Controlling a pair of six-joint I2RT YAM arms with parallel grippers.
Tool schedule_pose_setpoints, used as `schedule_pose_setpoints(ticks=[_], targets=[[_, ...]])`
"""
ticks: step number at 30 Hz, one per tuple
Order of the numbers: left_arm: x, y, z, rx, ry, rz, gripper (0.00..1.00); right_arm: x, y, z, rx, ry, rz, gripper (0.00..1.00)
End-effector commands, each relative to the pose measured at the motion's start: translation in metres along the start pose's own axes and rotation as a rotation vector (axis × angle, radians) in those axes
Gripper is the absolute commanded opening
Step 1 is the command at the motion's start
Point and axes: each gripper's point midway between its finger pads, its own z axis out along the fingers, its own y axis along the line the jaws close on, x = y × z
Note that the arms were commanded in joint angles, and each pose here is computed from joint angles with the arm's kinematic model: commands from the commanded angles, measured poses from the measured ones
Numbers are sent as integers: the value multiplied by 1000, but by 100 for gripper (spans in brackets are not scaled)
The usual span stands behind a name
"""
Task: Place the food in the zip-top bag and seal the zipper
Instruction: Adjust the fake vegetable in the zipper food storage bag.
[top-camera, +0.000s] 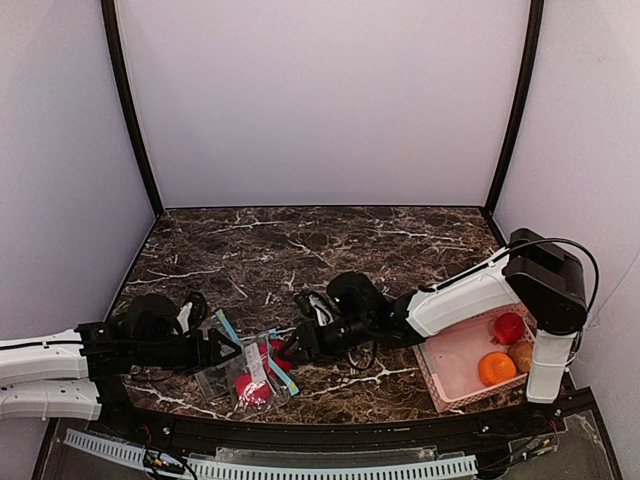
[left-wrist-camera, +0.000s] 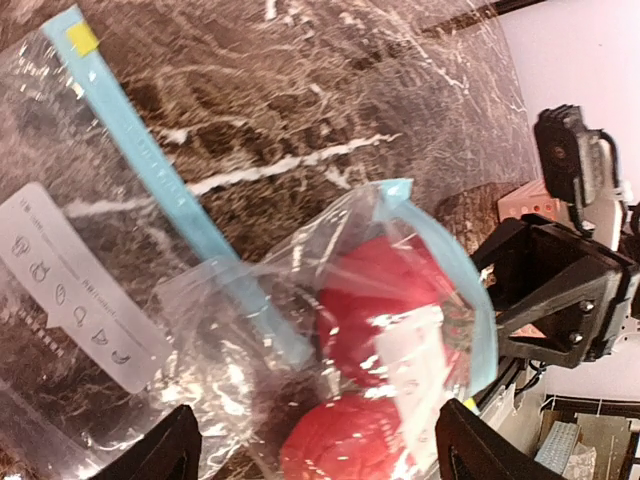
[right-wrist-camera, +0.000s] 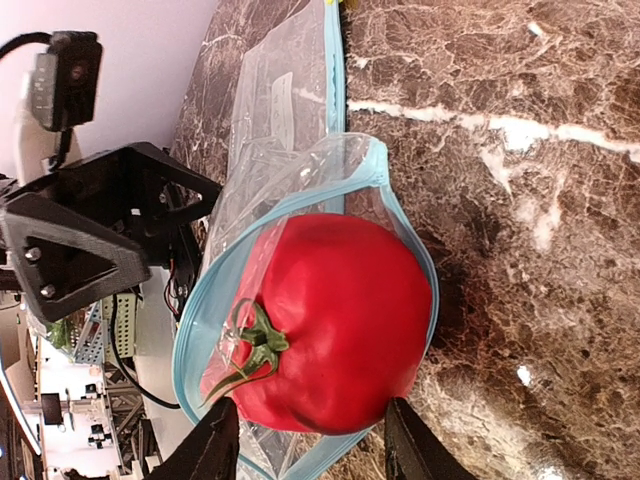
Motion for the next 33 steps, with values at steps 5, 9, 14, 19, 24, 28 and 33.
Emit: schedule_pose_setpoints(ticks=[5,9,14,19,24,28,33], targets=[[12,10,11,80,12,-117,81,-1,10,10,-25,17,-32,46],[15,12,15,73,30,-112,79,-1,14,13,-32,27,-44,45],[14,7,18,99,33,-98,77,1,19,18,-49,46,-66,44],[14,5,21,103,43,-87,76,1,23,24,-66,57,-83,44],[14,3,24,114,50,-85,76,0,30,27,-92,64,-113,44],[14,-1,26,126,59,-83,76,-3,41,28,-138,63,-148,44],[14,-5,28,141,68,-82,75,-4,47,34,-162,76,-170,44]])
